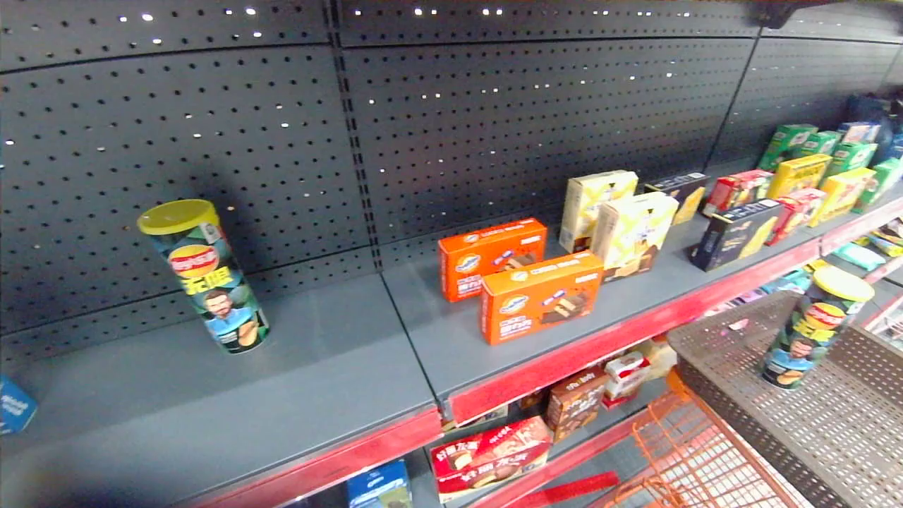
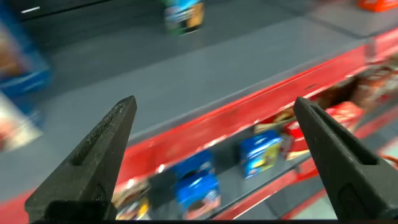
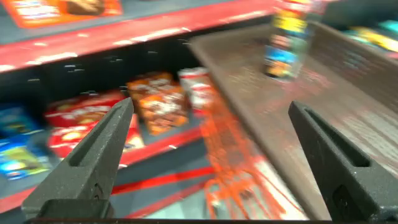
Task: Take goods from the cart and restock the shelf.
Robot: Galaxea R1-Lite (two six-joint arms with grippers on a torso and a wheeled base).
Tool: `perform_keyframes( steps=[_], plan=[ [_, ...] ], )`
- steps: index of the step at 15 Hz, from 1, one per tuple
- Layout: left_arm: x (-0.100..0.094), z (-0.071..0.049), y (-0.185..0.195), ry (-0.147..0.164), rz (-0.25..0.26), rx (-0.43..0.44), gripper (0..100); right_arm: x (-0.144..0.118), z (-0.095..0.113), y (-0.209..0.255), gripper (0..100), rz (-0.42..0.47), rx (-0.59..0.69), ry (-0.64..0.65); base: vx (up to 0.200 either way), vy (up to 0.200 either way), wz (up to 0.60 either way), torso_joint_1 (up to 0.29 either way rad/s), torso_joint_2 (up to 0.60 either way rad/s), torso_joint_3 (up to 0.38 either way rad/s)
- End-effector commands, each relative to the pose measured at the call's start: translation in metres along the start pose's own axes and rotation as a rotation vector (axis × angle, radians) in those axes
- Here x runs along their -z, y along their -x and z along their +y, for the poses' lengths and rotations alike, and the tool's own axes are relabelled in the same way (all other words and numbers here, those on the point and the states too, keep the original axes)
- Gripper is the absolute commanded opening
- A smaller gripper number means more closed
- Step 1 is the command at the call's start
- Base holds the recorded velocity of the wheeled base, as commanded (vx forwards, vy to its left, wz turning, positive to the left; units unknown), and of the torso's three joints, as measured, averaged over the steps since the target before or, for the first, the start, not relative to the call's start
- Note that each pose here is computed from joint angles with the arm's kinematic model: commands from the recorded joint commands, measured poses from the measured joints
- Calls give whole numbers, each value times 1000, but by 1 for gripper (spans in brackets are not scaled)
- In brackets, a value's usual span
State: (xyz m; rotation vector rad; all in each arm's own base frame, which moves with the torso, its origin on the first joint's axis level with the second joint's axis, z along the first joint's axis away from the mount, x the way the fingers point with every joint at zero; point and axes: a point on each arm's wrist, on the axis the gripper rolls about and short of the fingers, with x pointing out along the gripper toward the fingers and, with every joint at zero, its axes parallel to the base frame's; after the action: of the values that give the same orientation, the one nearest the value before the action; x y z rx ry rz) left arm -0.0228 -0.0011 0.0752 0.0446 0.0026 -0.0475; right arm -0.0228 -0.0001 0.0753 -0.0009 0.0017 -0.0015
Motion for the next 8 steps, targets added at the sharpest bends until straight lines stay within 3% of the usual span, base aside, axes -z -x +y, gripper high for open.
perform_keyframes(
  steps=[1,6,8],
  plan=[
    [0,0,0,0,-1,0,100,0,0,0,100,0,-3,2,0,0,-600,2,-2,2],
    [0,0,0,0,-1,0,100,0,0,0,100,0,-3,2,0,0,-600,0,3,3],
    [0,0,0,0,-1,0,100,0,0,0,100,0,-3,2,0,0,0,0,0,0]
  ],
)
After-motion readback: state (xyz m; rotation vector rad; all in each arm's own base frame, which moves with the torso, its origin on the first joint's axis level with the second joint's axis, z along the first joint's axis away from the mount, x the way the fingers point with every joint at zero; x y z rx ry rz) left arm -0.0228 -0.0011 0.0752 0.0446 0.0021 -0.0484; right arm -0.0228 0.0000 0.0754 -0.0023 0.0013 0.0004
